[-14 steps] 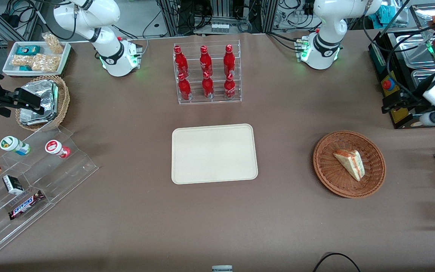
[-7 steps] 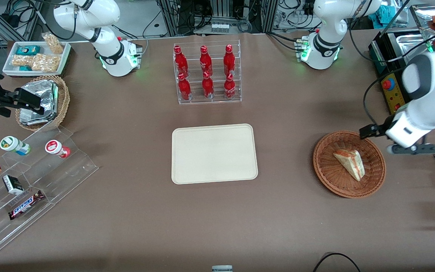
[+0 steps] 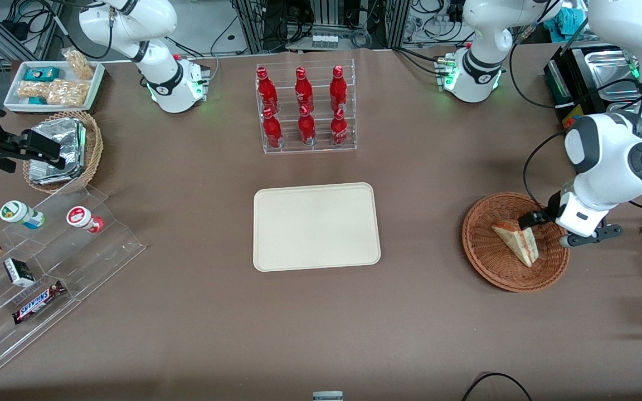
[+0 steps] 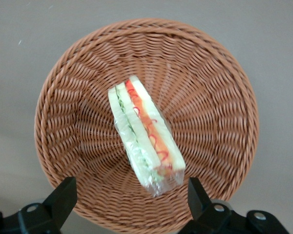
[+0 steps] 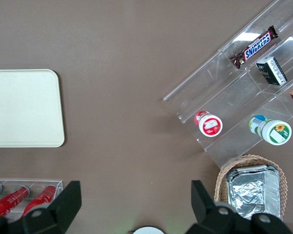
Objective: Place sandwich from basket to tray
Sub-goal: 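Move the open left gripper over the sandwich in the wicker basket, then lower the left gripper and close it on the wrapped sandwich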
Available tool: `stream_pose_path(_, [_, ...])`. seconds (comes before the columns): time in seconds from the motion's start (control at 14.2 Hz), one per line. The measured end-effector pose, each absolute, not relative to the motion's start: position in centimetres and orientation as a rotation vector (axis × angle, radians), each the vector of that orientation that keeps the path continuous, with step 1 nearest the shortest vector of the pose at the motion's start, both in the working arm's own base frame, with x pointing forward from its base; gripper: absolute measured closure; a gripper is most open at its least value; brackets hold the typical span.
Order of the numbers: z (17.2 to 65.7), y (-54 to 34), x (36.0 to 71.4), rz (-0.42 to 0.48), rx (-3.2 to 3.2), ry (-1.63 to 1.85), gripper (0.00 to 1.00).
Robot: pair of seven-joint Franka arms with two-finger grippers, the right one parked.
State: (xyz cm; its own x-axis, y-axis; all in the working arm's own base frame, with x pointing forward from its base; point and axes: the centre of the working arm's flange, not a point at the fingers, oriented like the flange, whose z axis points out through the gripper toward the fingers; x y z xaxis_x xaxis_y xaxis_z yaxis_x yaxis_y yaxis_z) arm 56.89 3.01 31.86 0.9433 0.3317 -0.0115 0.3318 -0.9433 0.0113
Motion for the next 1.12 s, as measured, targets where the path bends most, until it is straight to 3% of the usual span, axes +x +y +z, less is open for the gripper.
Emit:
stream_pose_path(0.35, [29.3, 2.2, 57.5, 0.023, 2.941, 1.035, 0.0])
stream_pose_path(0.56, [26.0, 1.8, 57.5, -0.032, 2.917, 1.12, 0.0])
stream_pose_path(0.63, [25.1, 1.7, 57.4, -0.054, 2.919, 1.125, 0.07])
stream_pose_path(0.98, [25.3, 1.3, 57.4, -0.132, 2.939, 1.115, 0.6])
stream_pose_path(1.12, [27.8, -0.1, 58.1, -0.192, 2.971, 1.064, 0.7])
